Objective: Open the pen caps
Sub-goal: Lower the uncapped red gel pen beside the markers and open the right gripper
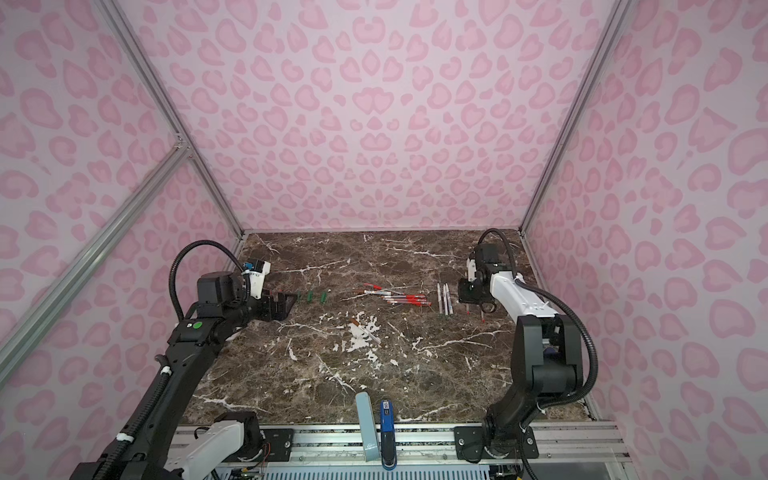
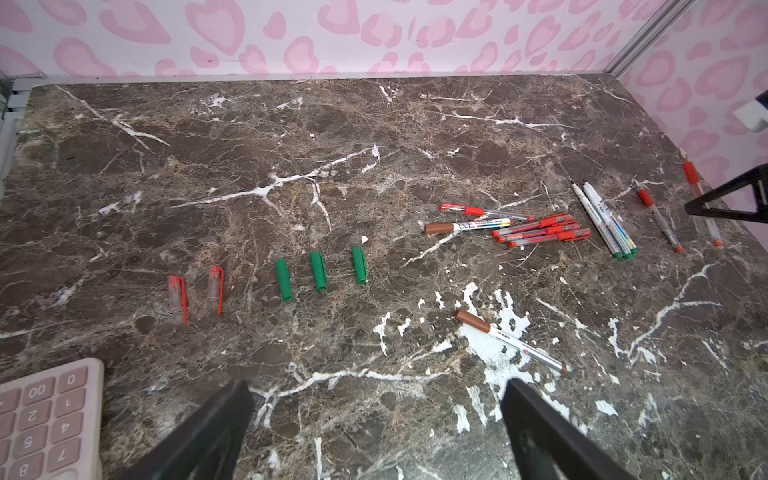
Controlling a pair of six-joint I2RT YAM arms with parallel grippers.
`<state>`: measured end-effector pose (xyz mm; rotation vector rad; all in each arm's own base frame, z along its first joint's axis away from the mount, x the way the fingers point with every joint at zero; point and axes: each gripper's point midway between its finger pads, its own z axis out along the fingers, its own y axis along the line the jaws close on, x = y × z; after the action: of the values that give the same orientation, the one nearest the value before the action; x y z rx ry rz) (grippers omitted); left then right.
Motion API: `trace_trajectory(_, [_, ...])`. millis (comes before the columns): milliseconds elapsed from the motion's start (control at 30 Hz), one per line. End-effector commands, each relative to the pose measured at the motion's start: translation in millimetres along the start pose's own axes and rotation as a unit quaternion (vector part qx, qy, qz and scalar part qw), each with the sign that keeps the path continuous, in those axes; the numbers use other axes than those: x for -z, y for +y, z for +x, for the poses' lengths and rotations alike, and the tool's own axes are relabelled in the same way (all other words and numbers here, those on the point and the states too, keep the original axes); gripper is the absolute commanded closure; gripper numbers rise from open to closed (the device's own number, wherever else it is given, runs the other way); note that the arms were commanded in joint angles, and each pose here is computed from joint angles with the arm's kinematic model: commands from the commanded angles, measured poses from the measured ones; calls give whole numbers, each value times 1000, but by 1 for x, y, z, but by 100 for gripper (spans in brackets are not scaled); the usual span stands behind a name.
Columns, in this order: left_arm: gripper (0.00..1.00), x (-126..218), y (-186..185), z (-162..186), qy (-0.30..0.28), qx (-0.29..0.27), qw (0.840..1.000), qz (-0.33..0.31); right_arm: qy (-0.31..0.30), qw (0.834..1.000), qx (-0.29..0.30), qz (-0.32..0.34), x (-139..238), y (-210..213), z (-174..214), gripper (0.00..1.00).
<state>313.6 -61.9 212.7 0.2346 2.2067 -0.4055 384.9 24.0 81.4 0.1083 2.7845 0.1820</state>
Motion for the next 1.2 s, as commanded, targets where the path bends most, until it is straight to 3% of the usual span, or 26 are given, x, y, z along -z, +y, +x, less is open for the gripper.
trace_trajectory(0, [3, 2, -2, -11, -22, -6, 1000, 8, 34, 999, 4, 26, -13, -12, 5, 100])
trace_trajectory(533, [3, -1, 1, -10, -21, 6, 1000, 12, 86, 994, -12, 68, -52, -42, 20, 99])
trace_trajectory(867, [3, 0, 6, -9, -22, 10, 1000, 6, 89, 994, -15, 64, -59, -43, 23, 87])
trace_trajectory(1167, [3, 1, 6, -9, -28, 10, 1000, 6, 56, 997, -18, 54, -40, -39, 9, 80])
